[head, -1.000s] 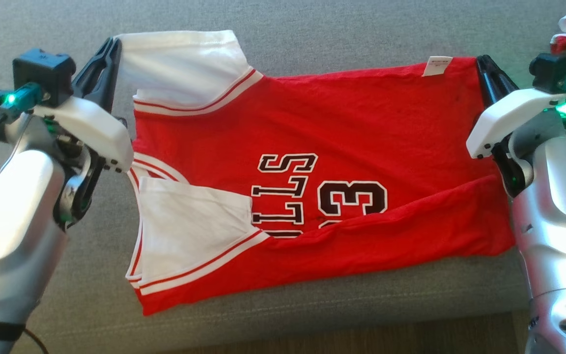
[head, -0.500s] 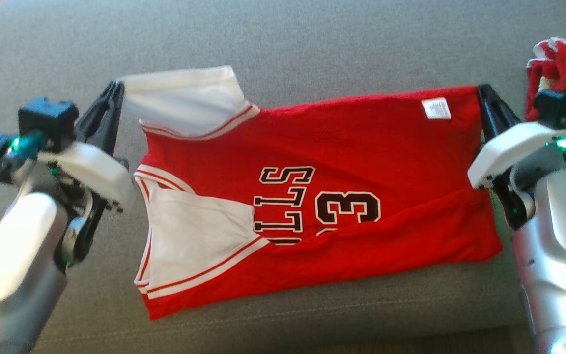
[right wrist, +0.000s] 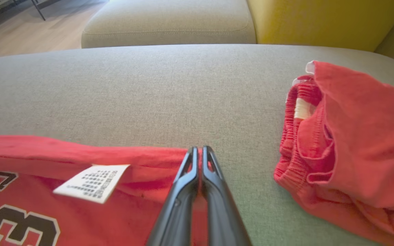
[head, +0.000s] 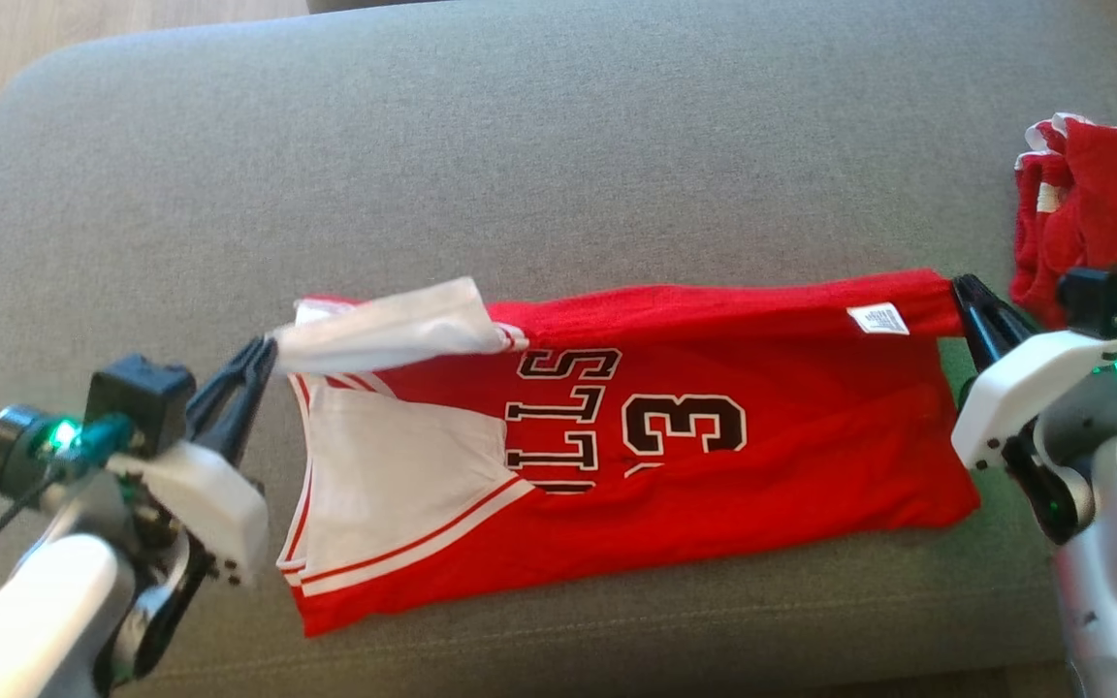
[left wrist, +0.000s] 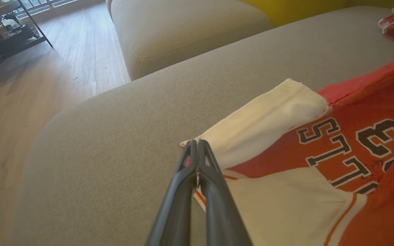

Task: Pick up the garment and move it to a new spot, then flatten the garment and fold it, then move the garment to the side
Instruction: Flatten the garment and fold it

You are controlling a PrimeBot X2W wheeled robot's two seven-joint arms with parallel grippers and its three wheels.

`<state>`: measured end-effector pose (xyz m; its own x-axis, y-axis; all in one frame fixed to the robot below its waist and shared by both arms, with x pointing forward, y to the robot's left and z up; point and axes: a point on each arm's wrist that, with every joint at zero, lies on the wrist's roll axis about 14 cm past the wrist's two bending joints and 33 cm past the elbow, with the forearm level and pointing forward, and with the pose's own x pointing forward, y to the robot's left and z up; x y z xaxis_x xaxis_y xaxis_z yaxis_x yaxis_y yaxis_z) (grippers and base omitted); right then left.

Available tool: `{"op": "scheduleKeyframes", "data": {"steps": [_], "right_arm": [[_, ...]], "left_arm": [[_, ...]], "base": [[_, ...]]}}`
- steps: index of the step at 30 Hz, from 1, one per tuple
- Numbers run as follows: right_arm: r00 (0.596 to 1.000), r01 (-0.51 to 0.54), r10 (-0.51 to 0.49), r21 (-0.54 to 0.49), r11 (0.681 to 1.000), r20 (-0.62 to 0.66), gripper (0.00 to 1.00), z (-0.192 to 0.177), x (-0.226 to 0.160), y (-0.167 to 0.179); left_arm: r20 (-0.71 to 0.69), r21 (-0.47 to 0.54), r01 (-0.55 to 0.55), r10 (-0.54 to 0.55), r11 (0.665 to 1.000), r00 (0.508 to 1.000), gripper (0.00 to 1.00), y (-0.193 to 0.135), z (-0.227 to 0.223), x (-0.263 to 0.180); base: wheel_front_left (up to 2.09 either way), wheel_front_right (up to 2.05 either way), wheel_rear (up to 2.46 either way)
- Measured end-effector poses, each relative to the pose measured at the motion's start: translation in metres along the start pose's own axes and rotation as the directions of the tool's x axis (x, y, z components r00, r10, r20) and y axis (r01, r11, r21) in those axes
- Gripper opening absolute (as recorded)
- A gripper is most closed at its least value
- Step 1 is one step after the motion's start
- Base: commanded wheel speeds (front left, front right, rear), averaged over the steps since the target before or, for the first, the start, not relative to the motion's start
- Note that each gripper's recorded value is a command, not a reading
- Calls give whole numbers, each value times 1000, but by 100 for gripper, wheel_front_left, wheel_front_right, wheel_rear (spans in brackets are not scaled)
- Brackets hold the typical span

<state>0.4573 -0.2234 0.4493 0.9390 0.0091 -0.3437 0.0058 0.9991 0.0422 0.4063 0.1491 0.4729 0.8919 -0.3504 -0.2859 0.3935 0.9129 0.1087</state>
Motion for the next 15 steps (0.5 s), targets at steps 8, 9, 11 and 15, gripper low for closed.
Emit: {"op": "scheduleKeyframes", "data": {"steps": [8, 9, 11, 15], "right_arm": [[998, 2, -3, -9, 1000, -65, 0, -13, -9, -6], [997, 0, -1, -14, 1000, -81, 0, -17, -10, -6], [994, -10, 8, -20, 1000, -113, 0, -23, -14, -4], [987, -22, 19, -19, 1000, -161, 0, -31, -22, -3]], "left_arm": [[-62, 1, 21, -21, 1000, 998, 0, -10, -11, -20], [-74, 1, 29, -29, 1000, 997, 0, -12, -14, -23], [-97, 3, 45, -45, 999, 994, 0, -17, -19, -29], [-140, 10, 60, -58, 998, 989, 0, -23, -29, -40]], "base": [[0, 0, 0], [0, 0, 0], [0, 0, 0], [0, 0, 0]]}}
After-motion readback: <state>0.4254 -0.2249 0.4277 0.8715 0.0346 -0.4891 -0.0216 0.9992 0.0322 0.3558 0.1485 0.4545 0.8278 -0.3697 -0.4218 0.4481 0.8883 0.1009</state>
